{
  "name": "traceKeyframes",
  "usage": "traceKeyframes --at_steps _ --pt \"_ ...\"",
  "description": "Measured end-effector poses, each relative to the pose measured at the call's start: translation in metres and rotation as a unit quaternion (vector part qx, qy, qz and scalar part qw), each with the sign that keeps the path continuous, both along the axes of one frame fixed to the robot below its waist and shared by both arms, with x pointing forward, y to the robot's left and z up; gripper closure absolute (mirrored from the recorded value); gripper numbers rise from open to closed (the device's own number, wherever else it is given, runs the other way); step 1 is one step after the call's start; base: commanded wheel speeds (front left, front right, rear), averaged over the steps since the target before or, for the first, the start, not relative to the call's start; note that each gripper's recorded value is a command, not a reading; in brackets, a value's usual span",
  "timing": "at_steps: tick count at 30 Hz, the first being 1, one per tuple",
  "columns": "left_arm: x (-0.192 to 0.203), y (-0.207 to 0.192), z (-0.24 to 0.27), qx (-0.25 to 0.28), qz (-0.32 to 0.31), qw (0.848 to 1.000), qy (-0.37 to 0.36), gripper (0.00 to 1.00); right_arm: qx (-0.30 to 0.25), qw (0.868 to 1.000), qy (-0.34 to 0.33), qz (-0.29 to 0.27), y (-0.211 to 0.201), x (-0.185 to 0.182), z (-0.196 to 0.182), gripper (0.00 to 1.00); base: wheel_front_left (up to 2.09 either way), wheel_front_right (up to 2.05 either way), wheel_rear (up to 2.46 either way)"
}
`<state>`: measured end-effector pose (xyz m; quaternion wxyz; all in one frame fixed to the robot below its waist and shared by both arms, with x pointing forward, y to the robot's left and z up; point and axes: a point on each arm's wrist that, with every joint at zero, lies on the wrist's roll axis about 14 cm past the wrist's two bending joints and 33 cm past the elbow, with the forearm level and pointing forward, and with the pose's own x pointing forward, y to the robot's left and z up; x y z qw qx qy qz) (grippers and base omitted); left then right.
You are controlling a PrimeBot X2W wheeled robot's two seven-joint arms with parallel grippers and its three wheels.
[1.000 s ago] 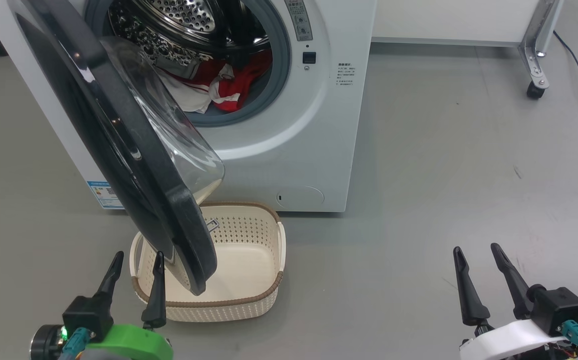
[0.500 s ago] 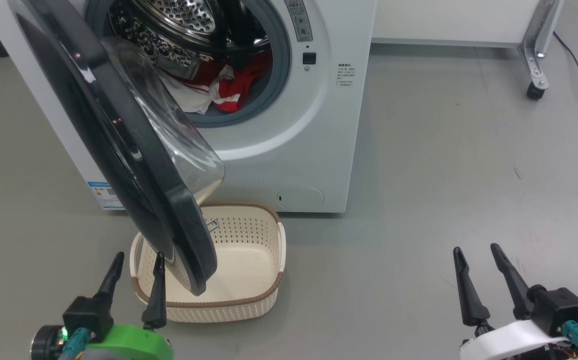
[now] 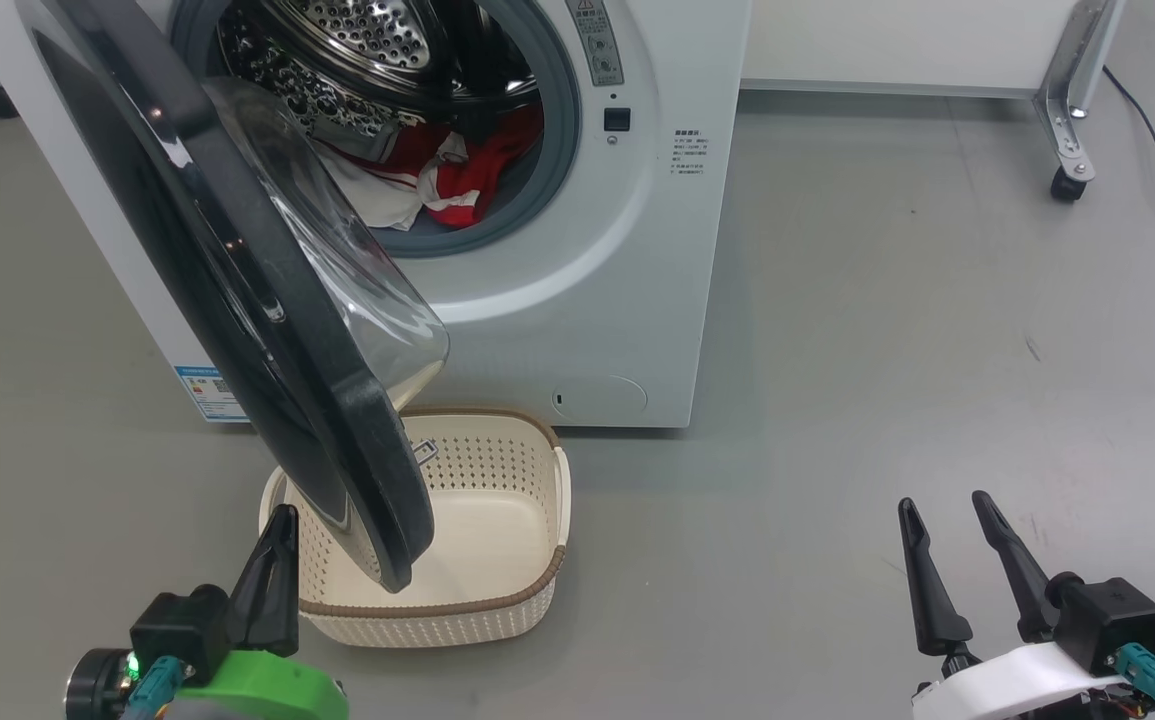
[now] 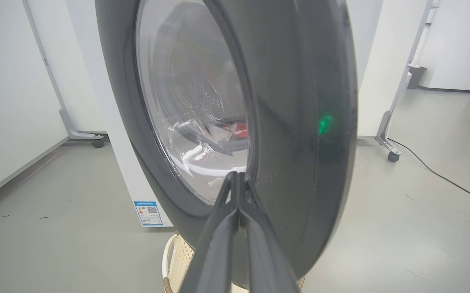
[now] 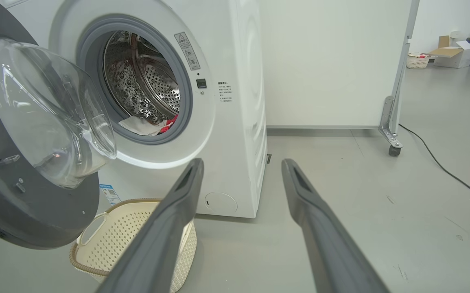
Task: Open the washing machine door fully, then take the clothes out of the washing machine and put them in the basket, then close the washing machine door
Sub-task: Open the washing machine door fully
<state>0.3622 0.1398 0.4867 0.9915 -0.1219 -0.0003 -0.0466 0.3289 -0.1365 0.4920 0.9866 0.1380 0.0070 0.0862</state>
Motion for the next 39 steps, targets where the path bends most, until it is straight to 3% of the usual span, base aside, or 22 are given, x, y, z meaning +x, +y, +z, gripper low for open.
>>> traceKeyframes --at_steps 16,29,39 --pt "0.004 0.012 0.022 -0.005 0.019 0.999 -0.034 1.00 -0.005 1.000 -0.003 0.007 0.003 -0.001 0.000 0.00 0.00 0.00 0.00" --pt "0.024 0.029 0.117 -0.013 0.042 0.984 -0.175 1.00 -0.006 1.000 -0.007 0.007 0.003 -0.001 0.001 0.00 0.00 0.00 0.00" --pt "0.026 0.014 0.178 -0.009 0.019 0.964 -0.265 1.00 -0.004 1.000 -0.009 -0.006 -0.004 -0.002 0.002 0.00 0.00 0.00 0.00"
